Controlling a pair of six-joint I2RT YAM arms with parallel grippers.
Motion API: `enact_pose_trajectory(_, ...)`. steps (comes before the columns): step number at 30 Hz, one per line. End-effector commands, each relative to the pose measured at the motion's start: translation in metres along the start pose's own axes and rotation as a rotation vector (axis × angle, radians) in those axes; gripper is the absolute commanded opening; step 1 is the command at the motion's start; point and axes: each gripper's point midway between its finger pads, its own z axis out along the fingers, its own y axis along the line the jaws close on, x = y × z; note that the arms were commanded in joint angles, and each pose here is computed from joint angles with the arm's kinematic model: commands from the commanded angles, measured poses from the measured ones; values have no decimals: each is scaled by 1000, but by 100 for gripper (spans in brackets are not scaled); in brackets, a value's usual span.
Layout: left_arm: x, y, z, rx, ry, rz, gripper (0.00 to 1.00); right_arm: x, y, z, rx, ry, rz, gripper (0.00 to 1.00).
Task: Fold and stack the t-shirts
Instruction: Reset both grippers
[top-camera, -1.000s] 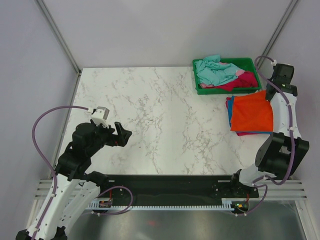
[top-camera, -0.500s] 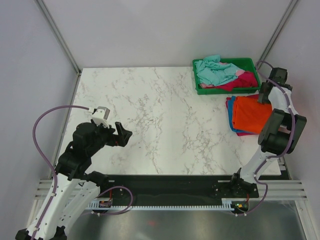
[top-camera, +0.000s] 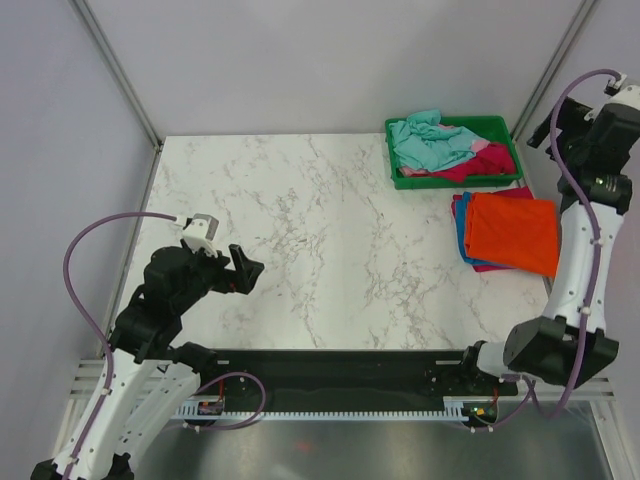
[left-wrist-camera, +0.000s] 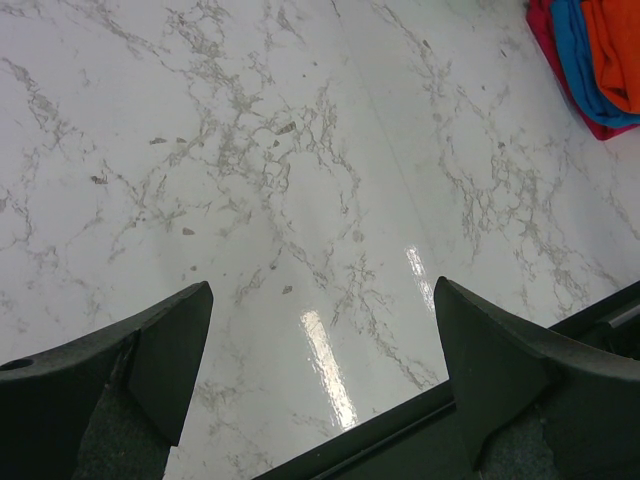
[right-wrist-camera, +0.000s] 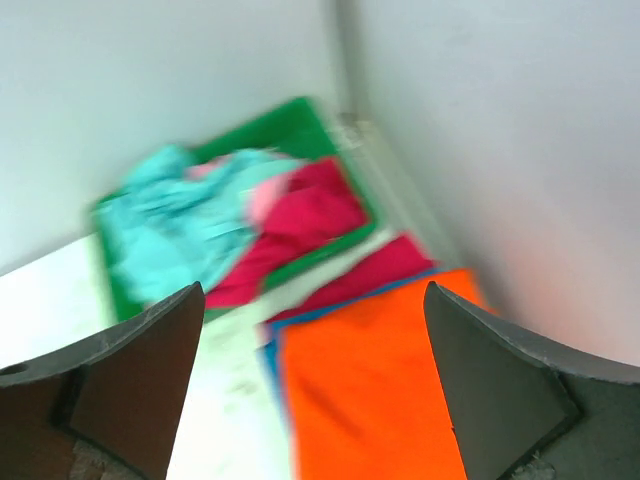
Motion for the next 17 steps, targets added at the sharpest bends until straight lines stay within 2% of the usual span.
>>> enact_pose_trajectory(1,-14,-6,-2,26,-51,15,100,26,79,-35,-384,75,188,98)
enact_pose_trajectory(2,-15,-5,-2,18,-53,13,99,45,86,-49,-414,83,209,98)
enact_pose_trajectory(4,-17,-6,-5,22,-63,13,100,50,123,-76,-549,52,237,98)
enact_pose_trajectory(9,-24,-7,-11,17,-98,8,100,121,166,-102,-654,210,210,98)
enact_pose_trajectory(12,-23,-7,-11,21,-97,7,100,149,167,-108,-654,281,177,98)
enact_pose_trajectory(15,-24,-13,-15,59,-98,36,100,158,167,-112,-656,302,163,98)
enact_pose_trajectory(17,-29,-7,-17,21,-124,32,100,161,170,-116,-659,305,146,98)
